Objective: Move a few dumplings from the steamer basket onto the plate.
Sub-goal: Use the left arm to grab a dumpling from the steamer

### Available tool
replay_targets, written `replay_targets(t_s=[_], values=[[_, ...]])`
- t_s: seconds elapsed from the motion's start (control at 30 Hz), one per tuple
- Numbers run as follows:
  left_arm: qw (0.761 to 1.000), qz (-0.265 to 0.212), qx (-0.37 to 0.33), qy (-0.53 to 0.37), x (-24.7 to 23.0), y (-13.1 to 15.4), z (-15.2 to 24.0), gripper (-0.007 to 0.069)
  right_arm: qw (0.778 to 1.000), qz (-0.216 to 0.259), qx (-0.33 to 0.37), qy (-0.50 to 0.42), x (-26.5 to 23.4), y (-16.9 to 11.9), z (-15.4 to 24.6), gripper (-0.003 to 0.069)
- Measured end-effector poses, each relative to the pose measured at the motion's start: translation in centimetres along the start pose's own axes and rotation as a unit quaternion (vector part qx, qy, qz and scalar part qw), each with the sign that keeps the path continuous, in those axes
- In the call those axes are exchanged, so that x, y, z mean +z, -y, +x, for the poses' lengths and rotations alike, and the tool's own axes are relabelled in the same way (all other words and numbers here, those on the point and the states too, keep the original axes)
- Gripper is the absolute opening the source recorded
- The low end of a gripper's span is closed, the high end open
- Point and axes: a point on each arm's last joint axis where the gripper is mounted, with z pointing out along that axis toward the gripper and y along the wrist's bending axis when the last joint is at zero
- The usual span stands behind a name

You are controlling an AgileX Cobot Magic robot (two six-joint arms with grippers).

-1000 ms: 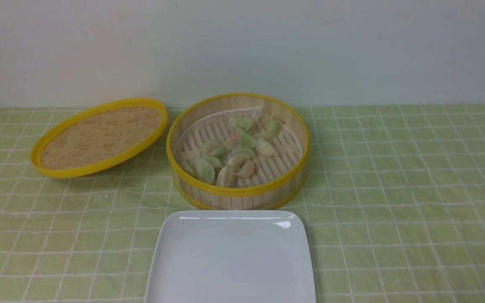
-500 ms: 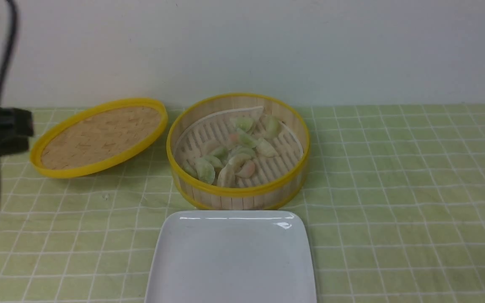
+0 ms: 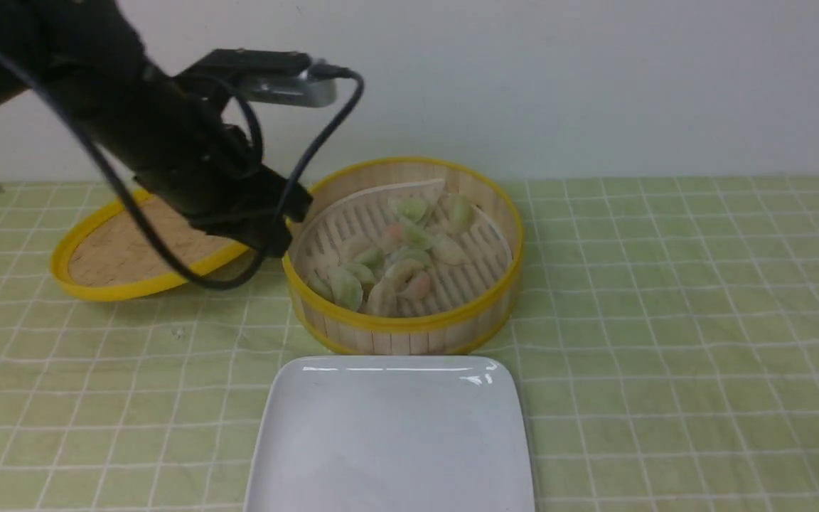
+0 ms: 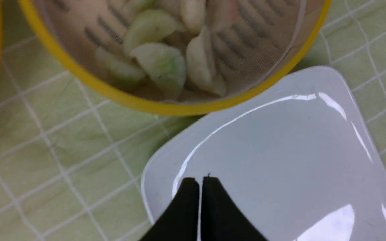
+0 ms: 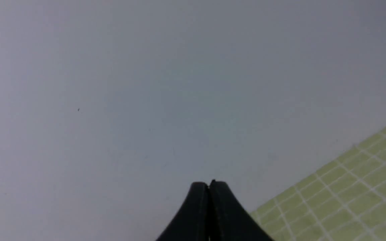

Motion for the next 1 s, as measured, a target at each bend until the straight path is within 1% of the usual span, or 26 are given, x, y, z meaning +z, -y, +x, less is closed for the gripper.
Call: replay_targets(t_s=[0.07,0.1,0.13,0.17,0.2,0.23,0.27,0.37,0.4,0.43,0.5,0.53,0.6,0.67,0.7,0.73,0.77,0.8,0.9,0.93,1.0], values=[[1.0,-0.004,0.024,-0.008,1.5,0.2,-1.5,-0.0006,0.999,-0.01,-0.005,-0.045,-0.1,-2.0,-1.3,-0.0018],[1.0,-0.005,0.025,-0.009,1.6,0.2,-1.7,-0.0006,0.999,-0.009,-0.005,-0.045,-0.1,-2.0,-1.3,-0.0018],[0.999,-0.011,0.042,-0.016,2.7,0.1,-2.3,-0.0006,0.997,-0.011,-0.024,-0.077,0.0,-3.5,-2.5,-0.0018],[0.999,-0.013,0.047,-0.017,3.0,0.1,-2.5,-0.0006,0.996,-0.01,-0.033,-0.088,0.1,-4.0,-2.8,-0.0018],[0.997,-0.022,0.067,-0.026,4.3,0.1,-3.0,-0.0002,0.987,0.0,-0.065,-0.15,0.7,-5.7,-4.0,-0.0018],[0.997,-0.023,0.068,-0.027,4.4,0.0,-3.1,-0.0001,0.985,0.0,-0.073,-0.158,0.8,-5.9,-4.1,-0.0018],[0.995,-0.033,0.092,-0.029,5.6,0.1,-3.6,0.0018,0.969,0.013,-0.103,-0.224,1.6,-7.1,-4.8,-0.0018],[0.992,-0.05,0.116,-0.028,7.7,0.1,-4.0,0.0074,0.93,0.026,-0.155,-0.332,3.3,-8.3,-5.3,-0.0018],[0.991,-0.057,0.121,-0.029,8.7,-0.1,-4.1,0.0118,0.907,0.028,-0.179,-0.38,4.2,-8.7,-5.4,-0.0018],[0.99,-0.061,0.123,-0.027,9.2,-0.2,-4.2,0.0146,0.894,0.029,-0.191,-0.405,4.7,-8.8,-5.3,-0.0018],[0.99,-0.067,0.121,-0.03,10.2,-0.6,-4.1,0.0221,0.875,0.029,-0.201,-0.44,5.5,-8.9,-5.1,-0.0018],[0.99,-0.068,0.119,-0.032,10.5,-0.7,-4.1,0.0256,0.871,0.029,-0.2,-0.449,5.7,-8.8,-5.0,-0.0018],[0.99,-0.071,0.115,-0.034,11.2,-0.9,-4.1,0.0351,0.866,0.028,-0.193,-0.461,6.1,-8.8,-4.7,-0.0018],[0.99,-0.07,0.113,-0.036,11.6,-1.0,-4.0,0.0414,0.866,0.024,-0.186,-0.463,6.2,-8.9,-4.6,-0.0018],[0.991,-0.07,0.112,-0.037,11.8,-1.1,-4.0,0.0426,0.866,0.023,-0.185,-0.463,6.3,-8.9,-4.6,-0.0018],[0.991,-0.07,0.107,-0.04,12.4,-1.2,-3.9,0.0465,0.87,0.02,-0.183,-0.457,6.4,-9.0,-4.7,-0.0018],[0.991,-0.07,0.107,-0.039,12.4,-1.2,-3.9,0.0465,0.87,0.02,-0.183,-0.457,6.4,-9.0,-4.7,-0.0018],[0.992,-0.069,0.102,-0.041,13.0,-1.4,-3.9,0.0481,0.873,0.018,-0.182,-0.451,6.5,-9.1,-4.8,-0.0018],[0.992,-0.065,0.097,-0.048,13.9,-1.5,-3.7,0.0472,0.875,0.017,-0.182,-0.448,6.6,-9.1,-4.8,-0.0018],[0.992,-0.062,0.095,-0.05,14.1,-1.6,-3.6,0.0457,0.875,0.016,-0.182,-0.447,6.6,-9.1,-4.8,-0.0018],[0.992,-0.062,0.094,-0.052,14.3,-1.6,-3.6,0.04,0.876,0.016,-0.184,-0.446,6.6,-9.1,-4.8,-0.0018]])
